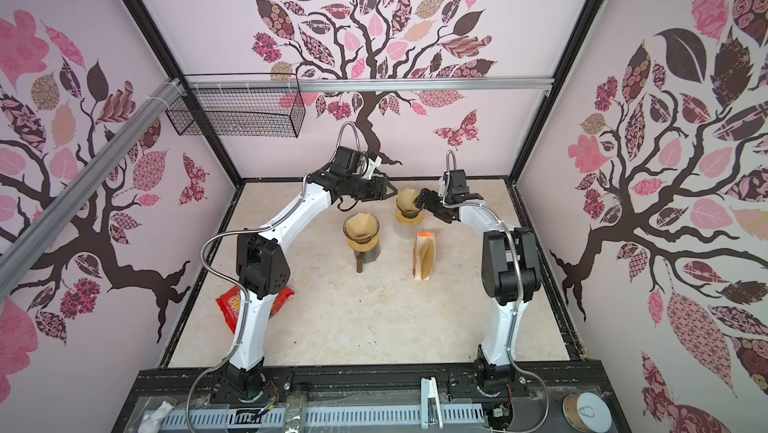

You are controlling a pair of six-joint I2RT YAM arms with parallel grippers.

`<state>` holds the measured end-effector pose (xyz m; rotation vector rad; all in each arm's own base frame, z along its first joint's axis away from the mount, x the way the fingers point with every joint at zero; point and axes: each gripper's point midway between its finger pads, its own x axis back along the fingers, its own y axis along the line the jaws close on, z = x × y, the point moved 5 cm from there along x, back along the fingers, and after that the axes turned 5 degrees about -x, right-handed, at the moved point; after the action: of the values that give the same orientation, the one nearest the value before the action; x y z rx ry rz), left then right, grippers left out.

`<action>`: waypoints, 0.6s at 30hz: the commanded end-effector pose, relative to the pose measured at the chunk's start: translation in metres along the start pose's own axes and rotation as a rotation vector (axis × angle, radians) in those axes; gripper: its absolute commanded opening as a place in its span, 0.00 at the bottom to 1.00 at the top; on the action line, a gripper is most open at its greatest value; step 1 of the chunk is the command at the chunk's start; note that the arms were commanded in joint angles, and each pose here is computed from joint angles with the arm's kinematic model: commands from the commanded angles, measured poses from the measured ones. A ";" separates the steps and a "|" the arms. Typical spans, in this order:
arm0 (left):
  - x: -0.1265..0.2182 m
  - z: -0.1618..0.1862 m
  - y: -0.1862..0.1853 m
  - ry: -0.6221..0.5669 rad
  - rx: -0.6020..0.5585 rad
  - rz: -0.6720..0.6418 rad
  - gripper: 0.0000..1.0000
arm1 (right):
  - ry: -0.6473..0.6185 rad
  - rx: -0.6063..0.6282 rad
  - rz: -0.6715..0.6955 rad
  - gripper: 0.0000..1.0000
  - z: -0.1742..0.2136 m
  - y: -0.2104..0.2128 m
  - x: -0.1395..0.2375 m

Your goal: Place the coffee filter in the dripper

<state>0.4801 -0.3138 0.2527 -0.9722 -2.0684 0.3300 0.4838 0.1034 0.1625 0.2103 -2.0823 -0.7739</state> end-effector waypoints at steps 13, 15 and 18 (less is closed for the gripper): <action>0.030 -0.006 -0.010 -0.065 -0.018 0.031 0.66 | -0.032 0.072 -0.080 0.98 -0.007 0.044 0.024; 0.030 -0.004 -0.009 -0.061 -0.015 0.030 0.66 | -0.029 0.082 -0.078 0.98 -0.004 0.047 0.024; 0.031 -0.003 -0.008 -0.062 -0.013 0.031 0.66 | -0.021 0.092 -0.072 0.98 0.001 0.049 0.022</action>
<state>0.4714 -0.3015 0.2570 -0.9830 -2.0801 0.3564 0.4778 0.1274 0.1660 0.2706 -2.0638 -0.7424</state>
